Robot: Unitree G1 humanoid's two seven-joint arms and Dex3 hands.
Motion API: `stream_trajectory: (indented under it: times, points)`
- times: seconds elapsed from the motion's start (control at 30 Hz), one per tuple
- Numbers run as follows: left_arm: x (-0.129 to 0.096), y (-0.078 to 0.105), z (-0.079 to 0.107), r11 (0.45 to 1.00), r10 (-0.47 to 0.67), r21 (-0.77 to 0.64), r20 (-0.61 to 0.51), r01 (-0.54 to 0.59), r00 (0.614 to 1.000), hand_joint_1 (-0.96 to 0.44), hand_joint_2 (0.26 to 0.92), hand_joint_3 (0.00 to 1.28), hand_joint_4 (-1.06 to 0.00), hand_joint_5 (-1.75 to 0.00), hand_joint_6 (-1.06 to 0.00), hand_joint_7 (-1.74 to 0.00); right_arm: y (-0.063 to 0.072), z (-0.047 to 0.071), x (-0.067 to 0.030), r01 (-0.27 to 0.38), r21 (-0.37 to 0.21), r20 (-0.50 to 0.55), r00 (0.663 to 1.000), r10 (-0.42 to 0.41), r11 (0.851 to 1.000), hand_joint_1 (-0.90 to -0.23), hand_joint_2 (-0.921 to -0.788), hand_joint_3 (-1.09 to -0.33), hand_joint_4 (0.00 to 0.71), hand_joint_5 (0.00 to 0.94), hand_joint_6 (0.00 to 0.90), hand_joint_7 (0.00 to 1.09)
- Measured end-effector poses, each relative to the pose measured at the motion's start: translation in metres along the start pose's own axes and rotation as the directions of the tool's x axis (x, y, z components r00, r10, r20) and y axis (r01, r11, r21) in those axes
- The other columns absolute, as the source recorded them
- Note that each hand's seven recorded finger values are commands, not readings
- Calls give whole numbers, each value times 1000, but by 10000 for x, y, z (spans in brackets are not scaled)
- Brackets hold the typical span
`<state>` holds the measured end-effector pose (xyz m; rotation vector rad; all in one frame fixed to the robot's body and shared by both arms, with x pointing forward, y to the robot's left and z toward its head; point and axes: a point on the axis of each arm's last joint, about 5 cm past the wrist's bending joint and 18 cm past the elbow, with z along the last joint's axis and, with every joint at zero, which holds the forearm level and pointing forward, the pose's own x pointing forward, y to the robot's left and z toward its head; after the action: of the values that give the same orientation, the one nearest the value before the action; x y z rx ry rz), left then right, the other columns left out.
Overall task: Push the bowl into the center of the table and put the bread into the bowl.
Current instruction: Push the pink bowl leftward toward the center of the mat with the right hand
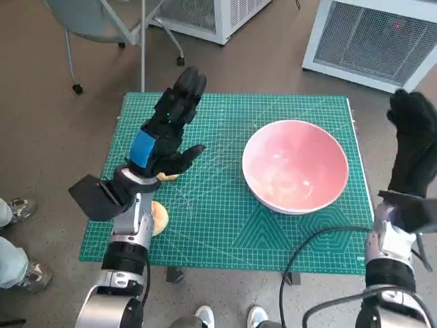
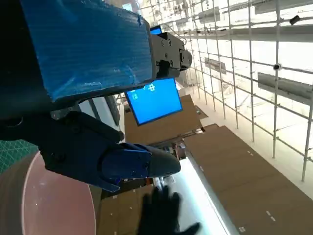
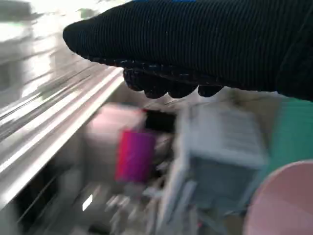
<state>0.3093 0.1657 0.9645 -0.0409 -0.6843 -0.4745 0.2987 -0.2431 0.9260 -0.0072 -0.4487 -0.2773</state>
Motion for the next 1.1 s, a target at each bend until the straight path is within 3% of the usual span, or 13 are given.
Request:
stream_trajectory:
  times: [0.23, 0.47, 0.67, 1.1]
  points:
    - [-6, 7, 1, 1000, -5, 0, -1, 5, 1000, -642, 921, 312, -7, 0, -150, -37, 85, -157, -102, 11, 26, -167, 986, -6, 1000, -625, -921, -867, 143, 7, 42, 447]
    - [-36, 29, -1, 1000, -5, 2, -8, 5, 1000, -642, 921, 309, -3, 0, -138, -29, 195, -240, -154, 8, 63, -276, 961, 9, 998, -624, -921, -855, 152, 4, 66, 390]
    - [-58, 58, 4, 1000, -2, 6, -14, 2, 1000, -642, 921, 305, 1, 1, -131, -24, 327, -275, -167, 2, 129, -334, 942, 41, 992, -634, -921, -847, 151, 2, 81, 373]
    - [-121, 124, 66, 999, 7, 40, -4, -7, 1000, -640, 921, 298, 1, 1, -133, -22, 619, -303, -185, -3, 269, -402, 908, 115, 963, -640, -921, -832, 149, 0, 123, 311]
